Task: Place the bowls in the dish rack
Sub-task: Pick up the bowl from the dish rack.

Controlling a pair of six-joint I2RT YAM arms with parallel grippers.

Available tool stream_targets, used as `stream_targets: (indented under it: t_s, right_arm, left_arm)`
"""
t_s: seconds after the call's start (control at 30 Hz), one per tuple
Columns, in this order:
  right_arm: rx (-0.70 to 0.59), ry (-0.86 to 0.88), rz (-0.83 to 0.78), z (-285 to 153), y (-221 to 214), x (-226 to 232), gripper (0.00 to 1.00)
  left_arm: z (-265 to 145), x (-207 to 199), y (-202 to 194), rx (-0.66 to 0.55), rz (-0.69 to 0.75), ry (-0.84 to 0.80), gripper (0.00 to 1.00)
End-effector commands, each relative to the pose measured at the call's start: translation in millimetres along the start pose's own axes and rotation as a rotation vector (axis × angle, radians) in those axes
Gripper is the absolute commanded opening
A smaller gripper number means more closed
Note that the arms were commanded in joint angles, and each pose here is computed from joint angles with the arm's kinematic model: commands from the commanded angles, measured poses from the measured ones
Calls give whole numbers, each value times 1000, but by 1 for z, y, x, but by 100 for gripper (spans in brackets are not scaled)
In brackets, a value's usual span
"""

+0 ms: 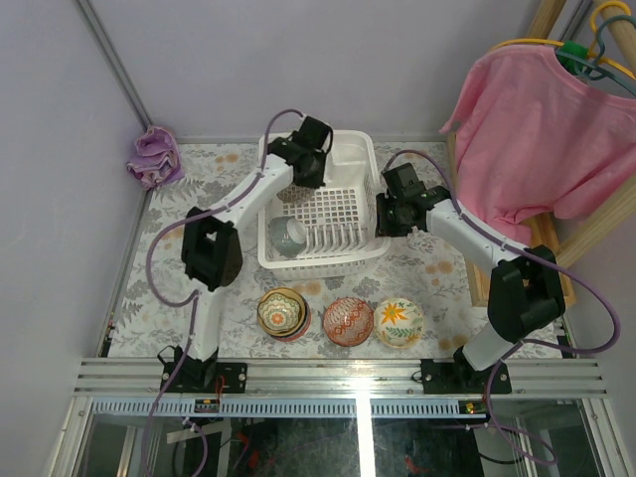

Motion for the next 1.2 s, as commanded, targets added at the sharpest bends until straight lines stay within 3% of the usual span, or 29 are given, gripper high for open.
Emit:
stream_targets:
  t_s: [0.0, 0.2, 0.5, 0.77, 1.17]
  right_arm:
    - [-7, -45, -8, -2, 9, -7, 32]
    - [-17, -51, -4, -8, 14, -7, 32]
    - [-2, -58, 5, -1, 14, -7, 32]
    - [16, -27, 26, 12, 14, -5, 31]
    - [18, -17, 23, 20, 17, -3, 31]
  left_arm:
    - [-109, -5, 42, -163, -138, -289, 0]
    - [-146, 37, 23, -12, -432, -675, 0]
    - [-152, 43, -21, 141, -634, -1022, 0]
    - [-166, 46, -30, 118, -682, -1072, 0]
    - [-132, 50, -62, 174, -798, -1083, 0]
Point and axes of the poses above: each gripper's point midway between its finger pads, its own z axis out along the fingers, its own x axis along the line the jaws close on, y = z × x, the point moved 10 cm from there along -z, back along the fingers, and after that the axes turned 15 degrees about -z, right-handed, at the moved point
